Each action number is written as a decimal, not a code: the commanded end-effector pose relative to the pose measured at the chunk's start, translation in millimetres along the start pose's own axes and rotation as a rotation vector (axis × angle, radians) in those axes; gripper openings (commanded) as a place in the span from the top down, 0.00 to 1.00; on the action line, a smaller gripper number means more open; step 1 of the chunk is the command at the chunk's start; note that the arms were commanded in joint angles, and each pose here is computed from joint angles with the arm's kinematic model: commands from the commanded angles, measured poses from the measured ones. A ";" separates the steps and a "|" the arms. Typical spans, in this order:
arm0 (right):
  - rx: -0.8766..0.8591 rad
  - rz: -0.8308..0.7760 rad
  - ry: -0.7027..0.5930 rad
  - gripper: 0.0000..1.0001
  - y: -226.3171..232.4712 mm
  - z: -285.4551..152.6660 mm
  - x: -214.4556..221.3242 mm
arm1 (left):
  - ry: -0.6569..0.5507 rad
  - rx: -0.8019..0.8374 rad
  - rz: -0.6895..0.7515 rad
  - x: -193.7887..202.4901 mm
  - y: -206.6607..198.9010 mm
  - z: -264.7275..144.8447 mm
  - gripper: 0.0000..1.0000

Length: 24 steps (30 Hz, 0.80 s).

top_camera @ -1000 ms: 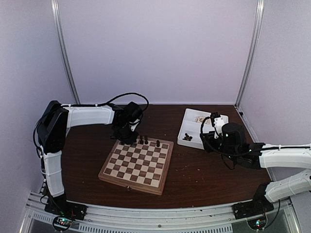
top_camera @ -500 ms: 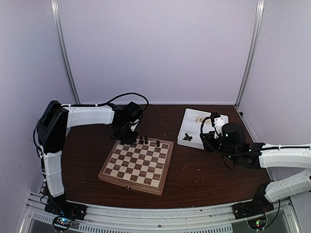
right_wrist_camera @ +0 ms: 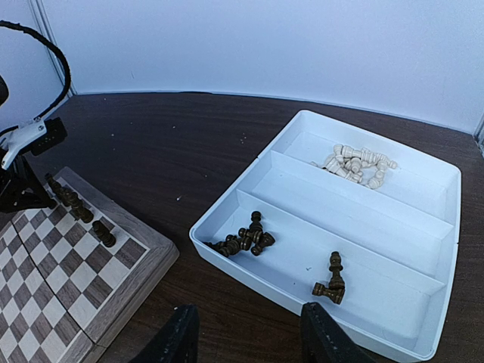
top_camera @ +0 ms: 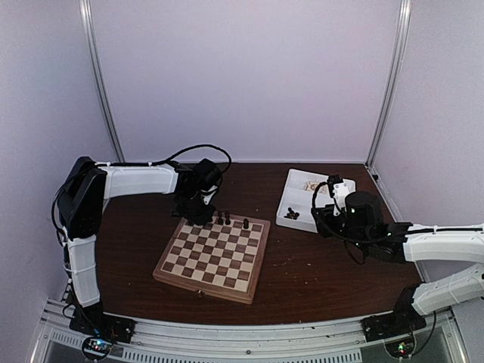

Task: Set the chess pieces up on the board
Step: Place the chess piece on the chessboard.

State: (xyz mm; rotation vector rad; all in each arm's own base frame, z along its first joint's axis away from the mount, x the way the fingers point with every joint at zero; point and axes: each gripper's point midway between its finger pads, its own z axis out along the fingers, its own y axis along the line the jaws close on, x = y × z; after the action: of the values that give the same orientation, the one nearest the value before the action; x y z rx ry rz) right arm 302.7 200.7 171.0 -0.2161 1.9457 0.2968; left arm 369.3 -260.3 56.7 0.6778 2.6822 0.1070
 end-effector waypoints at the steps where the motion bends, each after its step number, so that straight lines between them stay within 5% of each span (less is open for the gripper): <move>1: -0.004 0.006 -0.010 0.52 0.7 1.2 -4.2 | 0.041 -0.017 0.013 8.3 6.0 5.6 0.90; 7: -0.006 0.008 -0.011 0.52 0.6 1.2 -4.6 | 0.041 -0.008 0.013 7.5 5.1 4.9 0.80; 24: -0.002 -0.001 -0.006 0.52 0.3 1.0 -5.9 | -0.014 0.073 -0.007 -5.6 -2.0 -29.8 0.73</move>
State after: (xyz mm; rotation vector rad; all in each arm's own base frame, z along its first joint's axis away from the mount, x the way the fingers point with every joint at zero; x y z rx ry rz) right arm 302.5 201.2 170.8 -0.2187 1.9464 0.2992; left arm 361.0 -258.4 54.1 0.7067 2.7167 0.0963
